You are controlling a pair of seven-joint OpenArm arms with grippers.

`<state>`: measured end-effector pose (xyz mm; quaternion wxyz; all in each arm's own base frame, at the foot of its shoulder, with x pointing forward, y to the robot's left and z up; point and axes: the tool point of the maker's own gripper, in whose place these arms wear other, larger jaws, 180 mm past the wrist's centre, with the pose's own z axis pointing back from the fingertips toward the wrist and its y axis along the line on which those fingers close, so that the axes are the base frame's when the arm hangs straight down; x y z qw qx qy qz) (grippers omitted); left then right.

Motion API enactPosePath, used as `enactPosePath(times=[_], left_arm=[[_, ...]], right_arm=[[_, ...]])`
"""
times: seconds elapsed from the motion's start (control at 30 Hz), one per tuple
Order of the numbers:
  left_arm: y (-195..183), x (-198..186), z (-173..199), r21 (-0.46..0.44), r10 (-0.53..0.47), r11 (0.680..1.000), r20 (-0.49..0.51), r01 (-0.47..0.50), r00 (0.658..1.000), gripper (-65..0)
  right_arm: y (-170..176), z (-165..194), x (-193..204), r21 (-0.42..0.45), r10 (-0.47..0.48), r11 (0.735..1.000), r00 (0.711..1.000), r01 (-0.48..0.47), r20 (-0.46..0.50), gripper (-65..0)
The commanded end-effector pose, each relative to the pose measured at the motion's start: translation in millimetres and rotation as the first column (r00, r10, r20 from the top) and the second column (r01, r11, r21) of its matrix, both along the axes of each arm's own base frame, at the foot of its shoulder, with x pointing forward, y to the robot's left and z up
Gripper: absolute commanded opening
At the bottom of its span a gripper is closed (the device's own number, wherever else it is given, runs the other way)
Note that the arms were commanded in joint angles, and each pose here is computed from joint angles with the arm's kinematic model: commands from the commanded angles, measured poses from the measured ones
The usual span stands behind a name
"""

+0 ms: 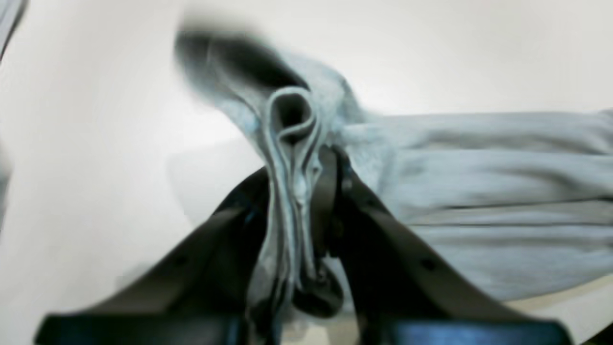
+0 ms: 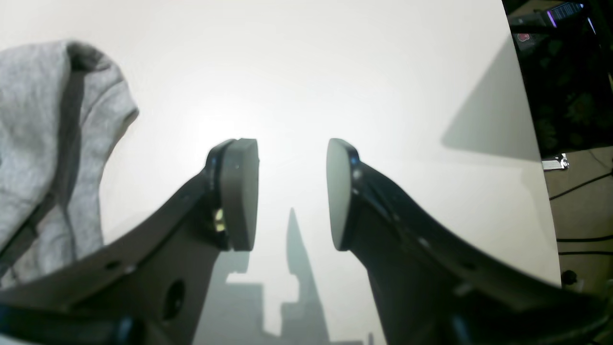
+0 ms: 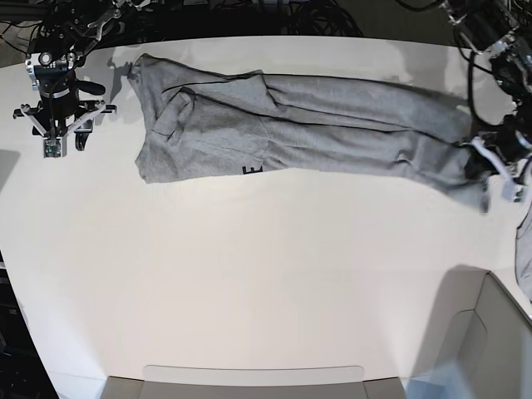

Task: Fold the T-shirt properly
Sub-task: 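Open both grippers and lift them away from the folded strip, then grasp the strip end with the left gripper and fold it inward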

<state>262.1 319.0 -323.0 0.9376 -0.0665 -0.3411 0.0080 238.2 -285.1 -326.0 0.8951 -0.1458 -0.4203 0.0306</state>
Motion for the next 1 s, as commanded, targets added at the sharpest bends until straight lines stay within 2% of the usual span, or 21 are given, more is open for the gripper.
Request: enactPosePath(times=[0.0,0.07,0.2,0.33,0.43,0.6,0.8,0.97], left_arm=[[-5.7,-5.5,-0.8,-0.019,0.023,1.0,-0.006,-0.024,1.0,-65.0],[-25.0,-8.2,-7.9,-0.066,0.034,0.997,-0.024,-0.036,0.999,-65.0],[-75.8,-9.0,-15.5,-0.129,-0.027,0.991,-0.039,0.022,0.999,-65.0],[-113.6,-6.1,-3.0,-0.185,-0.034,0.982,0.011,0.035,0.999,-65.0],[-140.6,-3.2,-1.0,-0.247,-0.037,0.968,0.012,0.038,0.999,-65.0],[-189.4,-1.5,-7.2,-0.356,-0.069,0.933,-0.045,0.049,0.997,-65.0],[-212.5,-3.9,-12.8,-0.406,-0.081,0.913,-0.096,0.035,0.992,-65.0],[-215.4,-5.8,-16.0,-0.413,-0.084,0.91,-0.111,0.031,0.99,-65.0]], right_arm=[[2.0,10.8,6.4,-0.01,0.022,1.0,0.999,-0.022,0.042,-41.2],[2.0,10.3,6.4,-0.009,0.022,1.0,0.999,-0.022,0.041,-41.2],[1.3,10.8,6.3,-0.013,0.023,1.0,0.999,-0.023,0.043,-41.2],[1.2,10.7,6.2,-0.014,0.023,1.0,0.999,-0.023,0.041,-41.2],[1.0,11.0,6.5,-0.015,0.023,1.0,0.999,-0.022,0.042,-41.2],[1.0,10.4,6.5,-0.013,0.023,1.0,0.999,-0.022,0.041,-41.2],[1.1,10.7,6.7,-0.014,0.023,1.0,0.999,-0.023,0.042,-41.2],[1.1,10.1,6.6,-0.012,0.023,1.0,0.999,-0.023,0.041,-41.2]])
